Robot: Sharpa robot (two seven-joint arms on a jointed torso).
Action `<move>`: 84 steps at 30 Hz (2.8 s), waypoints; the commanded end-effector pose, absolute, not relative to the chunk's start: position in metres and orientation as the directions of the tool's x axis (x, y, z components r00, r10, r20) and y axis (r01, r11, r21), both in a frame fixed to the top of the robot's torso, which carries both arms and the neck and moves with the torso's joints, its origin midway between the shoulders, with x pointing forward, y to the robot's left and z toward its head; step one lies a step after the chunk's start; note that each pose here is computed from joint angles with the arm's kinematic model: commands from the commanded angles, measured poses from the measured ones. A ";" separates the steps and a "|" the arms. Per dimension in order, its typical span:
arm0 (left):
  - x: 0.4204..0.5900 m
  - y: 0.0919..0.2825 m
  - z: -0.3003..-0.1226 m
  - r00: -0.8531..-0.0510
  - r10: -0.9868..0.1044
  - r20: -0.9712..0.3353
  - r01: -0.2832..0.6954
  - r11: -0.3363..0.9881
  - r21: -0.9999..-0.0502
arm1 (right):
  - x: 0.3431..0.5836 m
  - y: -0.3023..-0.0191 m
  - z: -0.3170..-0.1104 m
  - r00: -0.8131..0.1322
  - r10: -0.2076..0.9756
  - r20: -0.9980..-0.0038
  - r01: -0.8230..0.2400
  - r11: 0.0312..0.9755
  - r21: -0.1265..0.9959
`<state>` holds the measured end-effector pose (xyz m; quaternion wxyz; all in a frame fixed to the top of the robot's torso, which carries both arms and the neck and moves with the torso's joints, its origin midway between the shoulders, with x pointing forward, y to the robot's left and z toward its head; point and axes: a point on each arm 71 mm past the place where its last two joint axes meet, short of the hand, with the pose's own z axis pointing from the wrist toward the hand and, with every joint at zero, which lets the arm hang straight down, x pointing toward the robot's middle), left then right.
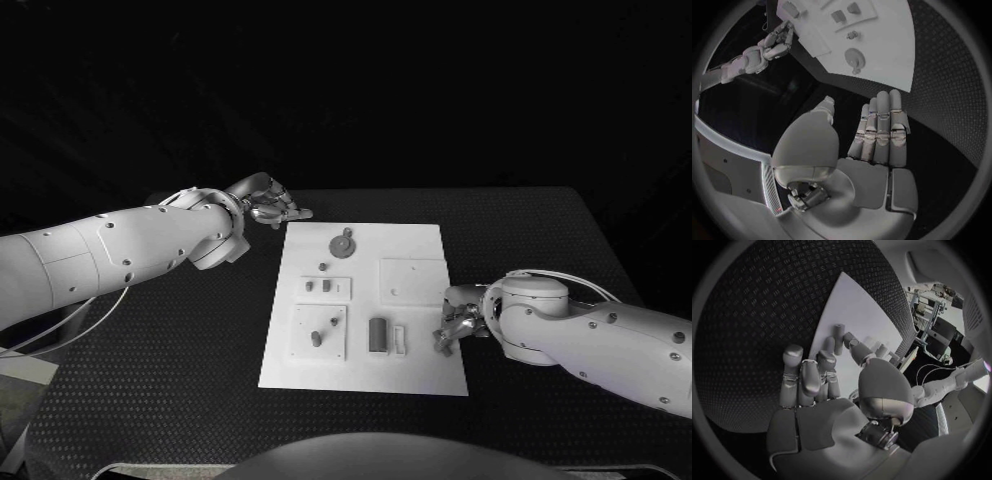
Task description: Assemble the parts on the task board
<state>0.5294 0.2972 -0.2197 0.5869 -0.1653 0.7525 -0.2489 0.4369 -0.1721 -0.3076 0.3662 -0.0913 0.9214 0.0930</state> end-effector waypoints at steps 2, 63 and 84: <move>0.529 0.295 -0.219 -0.266 -0.545 -0.795 0.054 0.815 -0.577 | 0.427 -0.176 -0.325 -0.743 -0.117 -0.659 -0.229 0.970 0.086; 0.529 0.294 -0.220 -0.273 -0.540 -0.796 0.051 0.818 -0.572 | 0.430 -0.145 -0.318 -0.801 0.386 -0.458 0.150 0.870 0.470; 0.529 0.294 -0.220 -0.274 -0.539 -0.797 0.050 0.819 -0.571 | 0.429 -0.144 -0.318 -0.810 0.309 -0.499 0.072 0.896 0.438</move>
